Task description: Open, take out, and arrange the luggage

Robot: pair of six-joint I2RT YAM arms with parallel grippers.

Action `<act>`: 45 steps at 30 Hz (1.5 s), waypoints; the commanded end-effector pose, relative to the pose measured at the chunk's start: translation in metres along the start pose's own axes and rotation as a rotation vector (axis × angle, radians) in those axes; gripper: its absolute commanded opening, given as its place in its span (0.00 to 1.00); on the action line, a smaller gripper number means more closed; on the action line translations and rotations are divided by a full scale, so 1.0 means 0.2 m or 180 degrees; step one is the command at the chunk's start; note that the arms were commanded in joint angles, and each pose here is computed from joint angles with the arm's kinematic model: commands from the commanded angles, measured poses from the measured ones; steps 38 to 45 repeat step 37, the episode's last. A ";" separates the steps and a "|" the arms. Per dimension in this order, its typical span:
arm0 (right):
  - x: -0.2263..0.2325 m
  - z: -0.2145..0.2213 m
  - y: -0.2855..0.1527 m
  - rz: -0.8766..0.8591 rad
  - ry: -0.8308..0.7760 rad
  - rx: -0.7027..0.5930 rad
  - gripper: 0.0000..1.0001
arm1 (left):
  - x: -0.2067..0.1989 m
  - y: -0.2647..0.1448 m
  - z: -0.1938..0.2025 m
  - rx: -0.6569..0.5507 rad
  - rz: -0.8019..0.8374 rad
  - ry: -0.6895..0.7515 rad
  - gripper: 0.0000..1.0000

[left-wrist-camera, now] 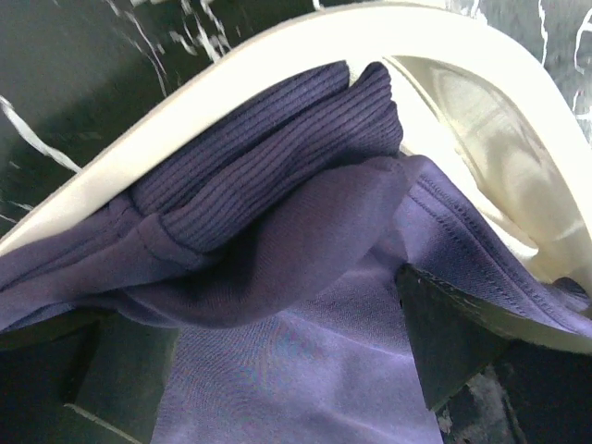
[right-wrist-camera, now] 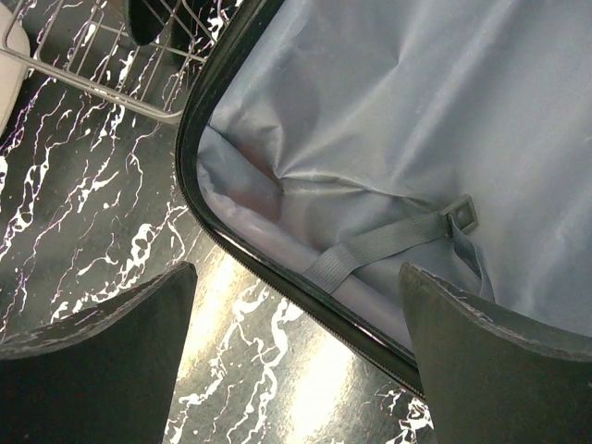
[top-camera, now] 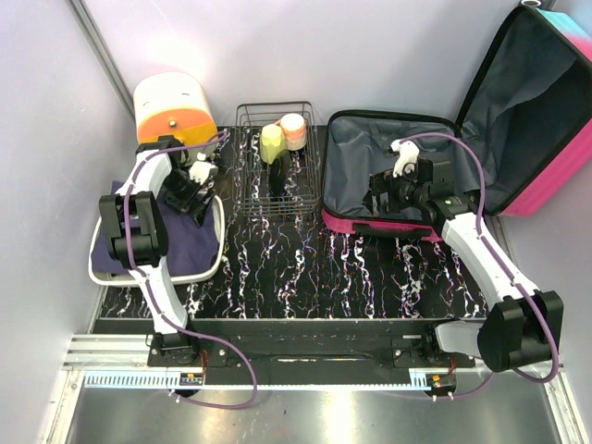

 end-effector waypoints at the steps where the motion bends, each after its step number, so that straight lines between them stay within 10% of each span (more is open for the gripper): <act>1: -0.04 -0.14 -0.01 0.0073 -0.0137 -0.0197 1.00 | 0.06 -0.06 -0.29 -0.0639 -0.0115 0.0539 0.99; 17: -0.09 -0.47 -0.15 0.0221 -0.0325 -0.0609 1.00 | -0.25 -1.13 -0.28 -0.2389 -0.0400 -0.0262 0.99; 28: -0.02 -0.36 -0.31 0.0344 0.0291 -0.0658 1.00 | -0.64 -0.92 -0.18 -0.2722 -0.0098 -0.0467 0.99; 45: 0.03 -0.30 -0.42 0.0430 0.0338 -0.0752 1.00 | -0.67 -0.89 -0.06 -0.2810 -0.0098 -0.0508 0.99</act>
Point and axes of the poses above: each gripper's point midway between its finger pads, its own y axis out along the fingers, its own x axis along the line the jaws close on, z = x × y, the point moved 4 cm from there along -y, back along the fingers, and after that the axes turned 15 degrees about -y, right-handed, at the moved point
